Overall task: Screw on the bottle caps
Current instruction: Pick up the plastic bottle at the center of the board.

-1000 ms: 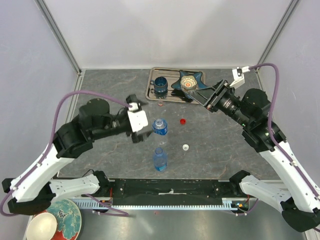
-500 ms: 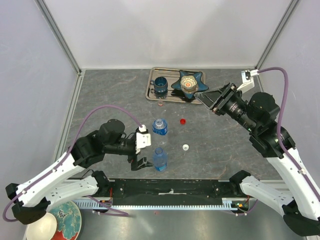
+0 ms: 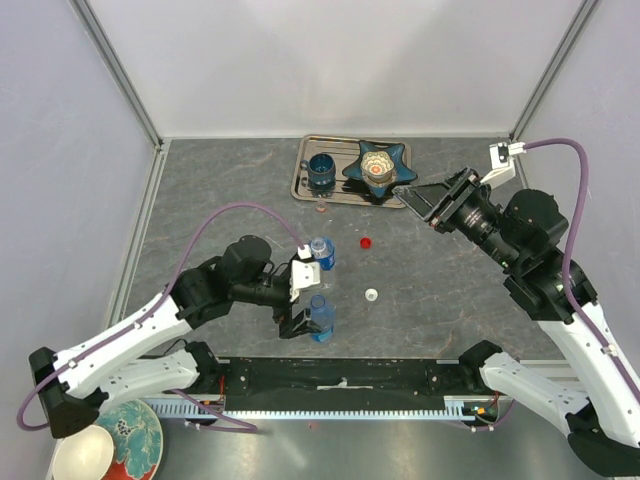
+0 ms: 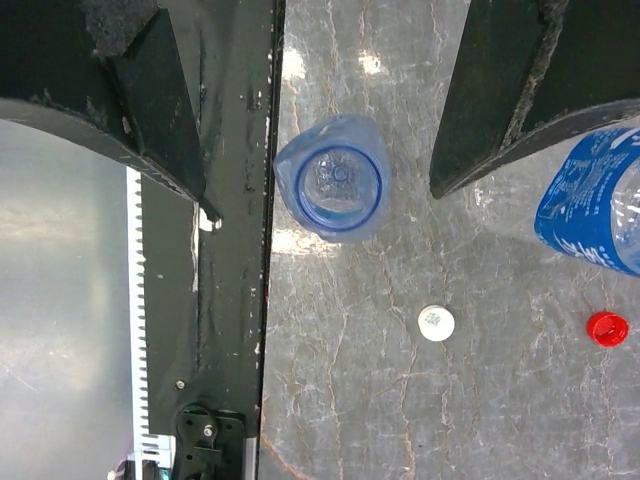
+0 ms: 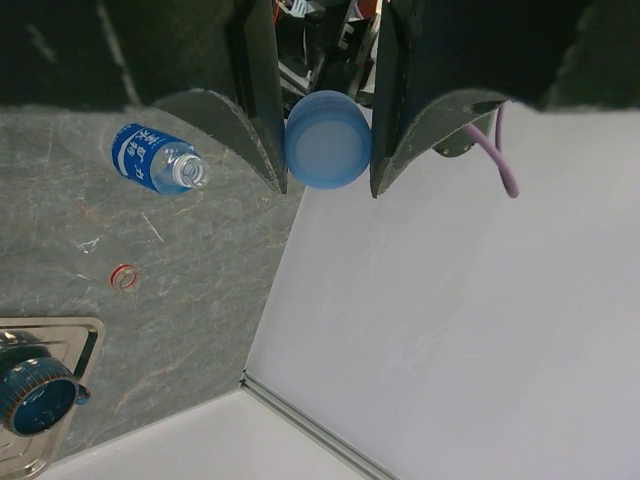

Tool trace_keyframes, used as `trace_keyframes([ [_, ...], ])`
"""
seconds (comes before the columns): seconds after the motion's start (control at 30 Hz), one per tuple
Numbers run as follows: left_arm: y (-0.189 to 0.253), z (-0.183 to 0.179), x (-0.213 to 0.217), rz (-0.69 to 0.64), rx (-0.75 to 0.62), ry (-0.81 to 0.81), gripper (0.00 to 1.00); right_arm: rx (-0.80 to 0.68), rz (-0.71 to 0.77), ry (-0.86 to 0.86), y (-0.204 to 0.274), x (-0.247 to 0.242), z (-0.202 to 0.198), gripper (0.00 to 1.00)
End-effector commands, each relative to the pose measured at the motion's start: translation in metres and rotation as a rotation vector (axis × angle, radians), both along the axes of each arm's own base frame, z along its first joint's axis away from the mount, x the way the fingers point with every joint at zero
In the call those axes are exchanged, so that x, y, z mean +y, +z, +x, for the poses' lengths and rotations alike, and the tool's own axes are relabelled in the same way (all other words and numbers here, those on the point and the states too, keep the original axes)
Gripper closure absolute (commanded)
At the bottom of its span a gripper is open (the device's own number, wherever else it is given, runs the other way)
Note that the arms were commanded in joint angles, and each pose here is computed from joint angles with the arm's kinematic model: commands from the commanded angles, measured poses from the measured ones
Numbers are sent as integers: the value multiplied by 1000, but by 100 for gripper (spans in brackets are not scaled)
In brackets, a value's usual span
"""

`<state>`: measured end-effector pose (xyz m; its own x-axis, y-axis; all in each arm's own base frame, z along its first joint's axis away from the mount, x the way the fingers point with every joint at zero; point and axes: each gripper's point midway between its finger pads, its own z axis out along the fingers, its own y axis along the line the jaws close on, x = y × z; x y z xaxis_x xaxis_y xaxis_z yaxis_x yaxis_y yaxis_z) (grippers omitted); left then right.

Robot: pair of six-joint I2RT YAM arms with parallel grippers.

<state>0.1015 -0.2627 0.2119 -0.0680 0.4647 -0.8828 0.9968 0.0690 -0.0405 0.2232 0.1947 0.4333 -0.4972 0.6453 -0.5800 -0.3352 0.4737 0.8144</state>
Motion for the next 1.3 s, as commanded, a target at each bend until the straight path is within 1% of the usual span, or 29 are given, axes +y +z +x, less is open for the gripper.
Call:
trace_keyframes([
  [0.0,4,7,-17,-55,24,6,0,-29,31,-3,11,-4,-7,83],
  [0.1,-4,10,-22,-42,46,12,1,-35,39,-1,13,-6,-10,83],
  [0.17,-14,11,-22,-8,62,14,10,-35,44,2,14,-6,-12,83],
  [0.2,-18,12,-22,9,64,21,15,-37,43,3,14,-7,-13,83],
  [0.23,-19,11,-23,26,64,16,27,-35,44,5,13,-7,-14,83],
  [0.3,-27,13,-22,77,73,29,36,-36,39,8,12,-8,-16,83],
  [0.33,-20,13,-25,78,69,24,44,-36,35,5,11,-8,-16,83],
  [0.37,-19,13,-27,90,74,28,48,-35,31,0,10,-9,-16,83],
  [0.4,-31,13,-25,161,98,40,50,-43,26,-3,11,-11,-17,83],
  [0.43,-20,12,-32,159,86,29,57,-41,13,-9,10,-12,-17,83],
  [0.47,-22,12,-33,197,87,26,61,-40,4,-26,10,-15,-16,83],
  [0.5,-38,13,-31,289,111,31,65,-57,-7,-38,15,-18,-16,83],
  [0.53,-27,14,-40,298,94,14,74,-44,-26,-50,12,-21,-16,84],
  [0.57,-28,14,-42,329,91,2,76,-55,-32,-61,17,-24,-17,84],
  [0.6,-39,19,-47,387,91,11,79,-60,-51,-90,17,-29,-15,83],
  [0.63,-36,13,-51,415,82,-13,83,-43,-72,-92,12,-31,-16,84],
  [0.67,-38,12,-55,444,61,-27,85,-51,-79,-121,17,-36,-15,84],
  [0.7,-45,13,-57,495,40,-25,86,-49,-87,-148,17,-41,-13,84],
  [0.73,-53,5,-67,547,44,-63,90,-46,-109,-159,15,-44,-13,84],
  [0.8,-63,1,-76,607,57,-82,92,-49,-121,-195,18,-52,-12,83],
  [0.83,-72,-1,-89,638,68,-100,93,-47,-140,-206,16,-55,-12,83],
  [0.87,-77,-4,-90,675,77,-116,93,-54,-141,-219,20,-58,-13,83],
  [0.93,-86,-3,-100,705,61,-143,95,-51,-158,-241,18,-63,-12,83],
  [0.97,-99,-2,-104,734,67,-151,95,-58,-165,-247,20,-65,-13,83],
  [1.07,-117,2,-117,742,64,-161,94,-61,-182,-267,19,-69,-12,83],
  [1.1,-121,4,-125,716,60,-160,93,-61,-184,-269,18,-70,-12,84],
  [1.2,-132,7,-138,693,63,-149,92,-61,-200,-276,17,-71,-10,83],
  [1.27,-140,6,-140,690,72,-142,91,-58,-209,-282,15,-71,-8,83],
])
